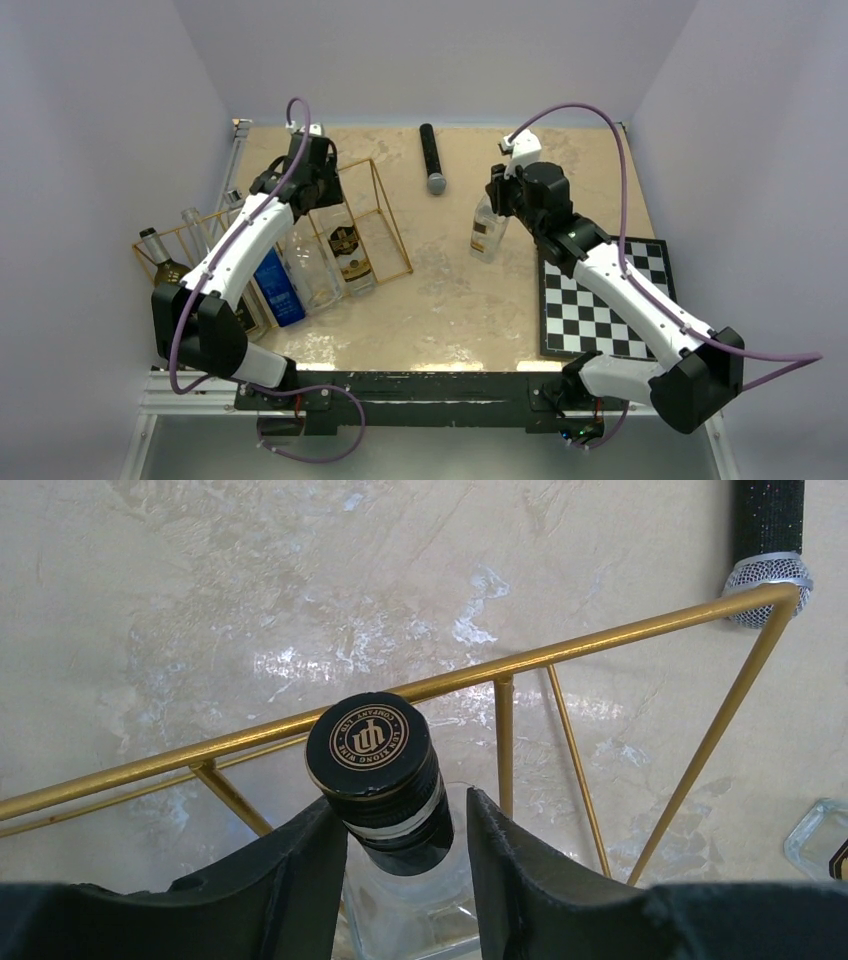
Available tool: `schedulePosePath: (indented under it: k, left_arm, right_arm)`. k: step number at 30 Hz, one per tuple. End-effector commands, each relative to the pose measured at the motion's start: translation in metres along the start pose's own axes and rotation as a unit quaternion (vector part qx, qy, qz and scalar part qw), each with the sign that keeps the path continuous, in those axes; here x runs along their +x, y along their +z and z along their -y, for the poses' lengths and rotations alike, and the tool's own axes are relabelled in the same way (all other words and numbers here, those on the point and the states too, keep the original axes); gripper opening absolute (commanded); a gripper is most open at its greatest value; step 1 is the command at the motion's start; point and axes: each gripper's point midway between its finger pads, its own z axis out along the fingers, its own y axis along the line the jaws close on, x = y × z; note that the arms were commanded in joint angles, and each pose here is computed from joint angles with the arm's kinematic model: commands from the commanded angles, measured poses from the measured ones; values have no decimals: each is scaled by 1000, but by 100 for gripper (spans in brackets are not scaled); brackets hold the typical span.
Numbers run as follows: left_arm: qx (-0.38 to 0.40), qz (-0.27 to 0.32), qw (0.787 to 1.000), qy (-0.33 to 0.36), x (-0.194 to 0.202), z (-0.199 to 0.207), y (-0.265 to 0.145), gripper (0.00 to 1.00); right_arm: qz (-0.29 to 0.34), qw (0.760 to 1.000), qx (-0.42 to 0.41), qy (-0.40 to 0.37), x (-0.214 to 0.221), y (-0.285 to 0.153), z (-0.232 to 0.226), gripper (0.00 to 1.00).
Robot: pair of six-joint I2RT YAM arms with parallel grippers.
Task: Take the wine bottle off the wine rack
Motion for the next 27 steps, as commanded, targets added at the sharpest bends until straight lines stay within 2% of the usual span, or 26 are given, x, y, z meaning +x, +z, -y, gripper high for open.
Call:
schedulePosePath:
  k: [1, 3, 6, 9, 12, 19, 23, 27]
  left_arm:
    - [15, 34, 999, -9, -24, 6, -5, 45]
    - [18, 35, 999, -8, -24, 7, -6, 40]
    - [27, 39, 999, -9, -26, 10, -8, 32]
    - [41, 41, 998, -2, -26, 14, -11, 12]
    - [47, 46, 998, 4, -28, 14, -16, 0]
    - [104, 81, 991, 13, -36, 25, -41, 0]
    - [126, 97, 987, 8, -37, 30, -49, 0]
    - [141, 105, 984, 13, -37, 33, -55, 0]
  right_arm:
    - [81, 996, 30, -6, -54, -17, 14, 16]
    - [94, 994, 51, -23, -65, -21, 24, 0]
    - [99, 991, 81, -29, -81, -22, 41, 0]
    - [110, 988, 105, -22, -98, -24, 64, 0]
    - [128, 983, 128, 3, -114, -24, 91, 0]
    - [130, 960, 245, 33, -134, -17, 167, 0]
    - [125, 952, 274, 64, -133, 0, 198, 0]
    - [94, 939, 320, 79, -119, 15, 225, 0]
